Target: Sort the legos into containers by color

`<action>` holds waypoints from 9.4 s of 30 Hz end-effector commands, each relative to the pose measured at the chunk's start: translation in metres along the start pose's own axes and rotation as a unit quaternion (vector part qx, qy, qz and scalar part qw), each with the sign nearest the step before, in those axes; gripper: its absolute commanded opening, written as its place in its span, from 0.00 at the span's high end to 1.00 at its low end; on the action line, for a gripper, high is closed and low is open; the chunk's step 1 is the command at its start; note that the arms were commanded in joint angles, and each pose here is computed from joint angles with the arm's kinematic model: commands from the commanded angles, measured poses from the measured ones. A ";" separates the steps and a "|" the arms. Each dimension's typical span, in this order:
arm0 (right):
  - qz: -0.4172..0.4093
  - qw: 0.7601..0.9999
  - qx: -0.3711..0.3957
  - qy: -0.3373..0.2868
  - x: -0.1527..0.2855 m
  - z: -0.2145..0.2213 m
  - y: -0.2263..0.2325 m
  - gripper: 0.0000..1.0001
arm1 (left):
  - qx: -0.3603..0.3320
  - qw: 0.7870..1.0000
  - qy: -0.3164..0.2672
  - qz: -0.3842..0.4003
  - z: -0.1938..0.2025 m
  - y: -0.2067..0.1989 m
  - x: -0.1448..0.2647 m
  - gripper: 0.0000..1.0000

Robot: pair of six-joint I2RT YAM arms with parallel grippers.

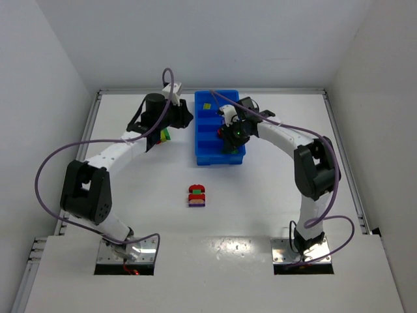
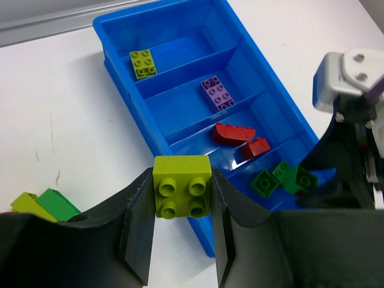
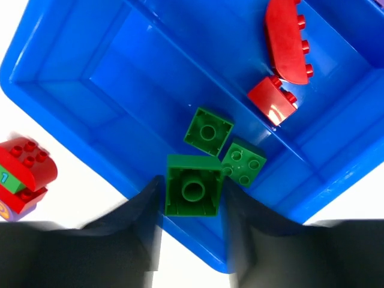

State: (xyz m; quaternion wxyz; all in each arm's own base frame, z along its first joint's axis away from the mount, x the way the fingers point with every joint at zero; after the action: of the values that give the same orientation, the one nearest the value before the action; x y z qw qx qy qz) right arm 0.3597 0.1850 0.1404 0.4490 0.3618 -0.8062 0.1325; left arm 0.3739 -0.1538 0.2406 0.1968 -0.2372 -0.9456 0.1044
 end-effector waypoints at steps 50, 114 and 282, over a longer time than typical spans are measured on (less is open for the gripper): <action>0.170 0.969 -0.105 -0.145 0.116 -0.048 -0.057 0.11 | 0.018 0.997 -0.018 0.075 -0.016 0.035 -0.225 0.75; -0.346 0.358 0.842 -0.209 -0.001 -0.027 0.144 0.49 | 0.076 0.988 0.061 0.122 -0.006 0.064 0.212 0.01; -0.081 0.853 0.499 -0.132 0.076 0.043 0.153 1.00 | 0.069 0.850 0.277 0.443 0.101 -0.030 0.112 0.39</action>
State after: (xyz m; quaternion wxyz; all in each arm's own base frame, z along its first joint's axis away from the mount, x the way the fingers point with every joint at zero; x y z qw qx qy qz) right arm 0.1991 0.2338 0.1835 0.1233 0.6264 -0.6271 0.4462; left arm 0.2244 -0.1336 0.1845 0.4277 -0.6168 -0.6375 0.1739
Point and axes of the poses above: each gripper's point midway between its finger pads, its own x axis back along the fingers, its own y axis along the line the jaws close on, z = x × y, the point moved 9 cm from there along x, back along the fingers, and after that the axes turned 4 degrees about x, right-handed, at the moved point
